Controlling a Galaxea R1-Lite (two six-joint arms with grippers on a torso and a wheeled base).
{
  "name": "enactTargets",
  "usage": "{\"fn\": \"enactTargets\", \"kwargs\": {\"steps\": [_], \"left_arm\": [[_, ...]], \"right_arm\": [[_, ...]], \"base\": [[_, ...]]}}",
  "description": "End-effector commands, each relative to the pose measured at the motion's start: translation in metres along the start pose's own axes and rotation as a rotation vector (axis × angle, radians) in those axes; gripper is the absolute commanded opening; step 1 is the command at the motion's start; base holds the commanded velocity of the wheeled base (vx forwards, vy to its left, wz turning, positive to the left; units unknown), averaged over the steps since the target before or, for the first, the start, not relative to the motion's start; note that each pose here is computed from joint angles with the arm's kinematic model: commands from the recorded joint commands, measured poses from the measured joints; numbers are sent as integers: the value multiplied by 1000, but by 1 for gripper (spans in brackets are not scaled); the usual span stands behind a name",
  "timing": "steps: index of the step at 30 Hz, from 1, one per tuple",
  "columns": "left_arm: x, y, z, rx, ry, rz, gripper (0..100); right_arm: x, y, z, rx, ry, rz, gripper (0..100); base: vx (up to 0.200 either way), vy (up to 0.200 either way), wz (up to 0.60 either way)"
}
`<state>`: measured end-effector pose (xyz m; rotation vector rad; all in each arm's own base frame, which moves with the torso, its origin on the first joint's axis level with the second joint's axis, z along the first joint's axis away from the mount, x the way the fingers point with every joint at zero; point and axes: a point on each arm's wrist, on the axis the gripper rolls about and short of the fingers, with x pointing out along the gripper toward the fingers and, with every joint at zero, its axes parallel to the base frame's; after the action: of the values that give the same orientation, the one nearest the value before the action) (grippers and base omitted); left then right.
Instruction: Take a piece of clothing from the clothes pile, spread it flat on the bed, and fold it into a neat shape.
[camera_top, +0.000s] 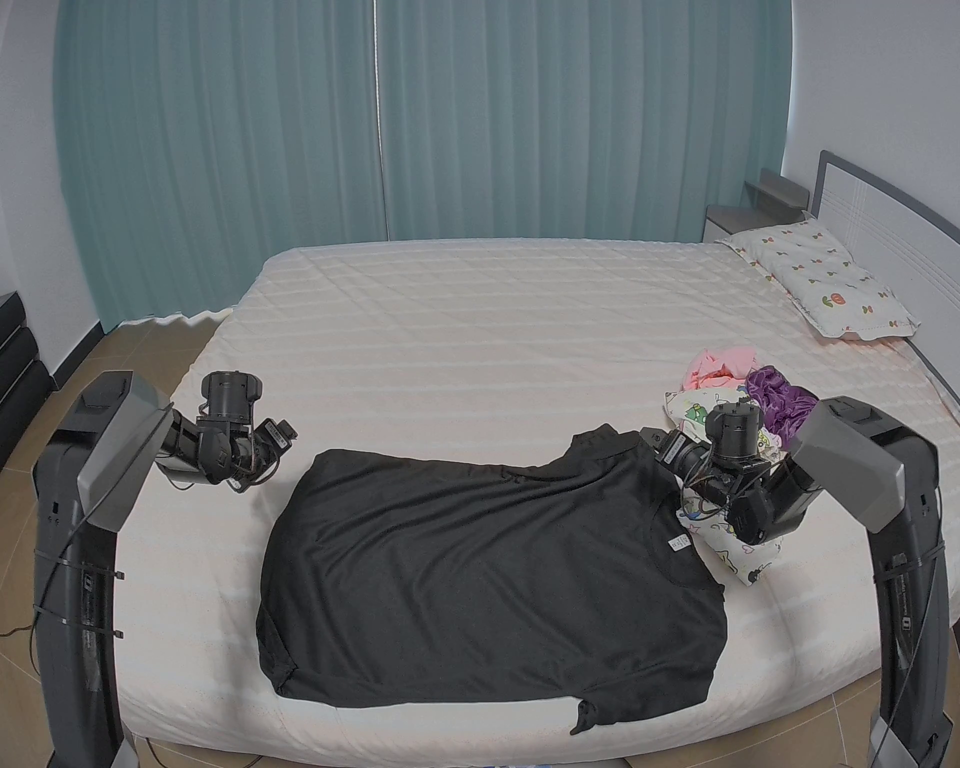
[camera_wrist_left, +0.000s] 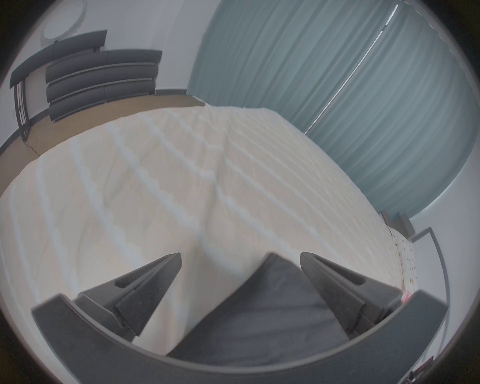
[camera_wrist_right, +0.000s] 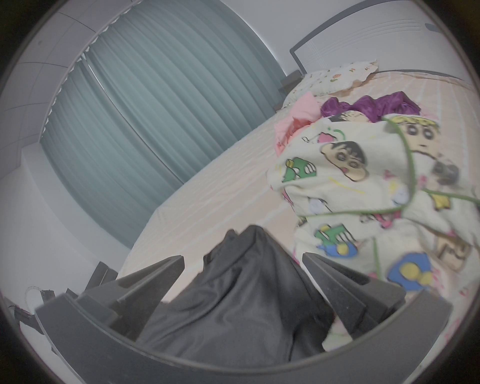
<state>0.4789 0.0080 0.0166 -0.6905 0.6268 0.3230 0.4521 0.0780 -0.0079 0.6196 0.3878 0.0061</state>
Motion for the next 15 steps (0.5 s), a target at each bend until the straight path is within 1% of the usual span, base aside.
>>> {"fn": "enactTargets", "kwargs": {"steps": [1,2,3,4,5,6,7,8,11,12,14,15], "left_arm": [[-134,36,-24,-46,156,-108,100],[-150,46,-37,-39,180,-127,100],[-150,46,-37,-39,180,-127,100],[-166,61,-55,-38,206,-141,100],[-174,68,-64,-39,212,-145,100],[-174,68,-64,-39,212,-145,100],[-182,80,-79,-33,237,-128,100],[-185,86,-88,-26,257,-119,100],[-190,97,-107,-16,302,-94,100],[-190,98,-109,-15,306,-91,100],[-186,105,-128,16,347,-56,100],[-186,106,-131,18,346,-52,100]], "right_arm": [[-135,20,3,5,123,13,100],[-154,18,-7,15,167,5,100],[-154,18,-7,15,167,5,100],[-173,14,-17,36,207,-7,100],[-181,11,-22,52,224,-17,100],[-181,11,-22,52,224,-17,100],[-192,3,-32,59,257,-44,100],[-198,-1,-37,56,275,-57,100],[-210,-10,-46,61,301,-76,100],[-211,-11,-46,63,302,-77,100],[-220,-21,-55,65,337,-89,100],[-221,-23,-57,64,347,-94,100]], "base": [[-200,0,0],[-200,0,0],[-200,0,0],[-200,0,0],[-200,0,0],[-200,0,0],[-200,0,0],[-200,0,0],[-200,0,0],[-200,0,0],[-200,0,0],[-200,0,0]]}}
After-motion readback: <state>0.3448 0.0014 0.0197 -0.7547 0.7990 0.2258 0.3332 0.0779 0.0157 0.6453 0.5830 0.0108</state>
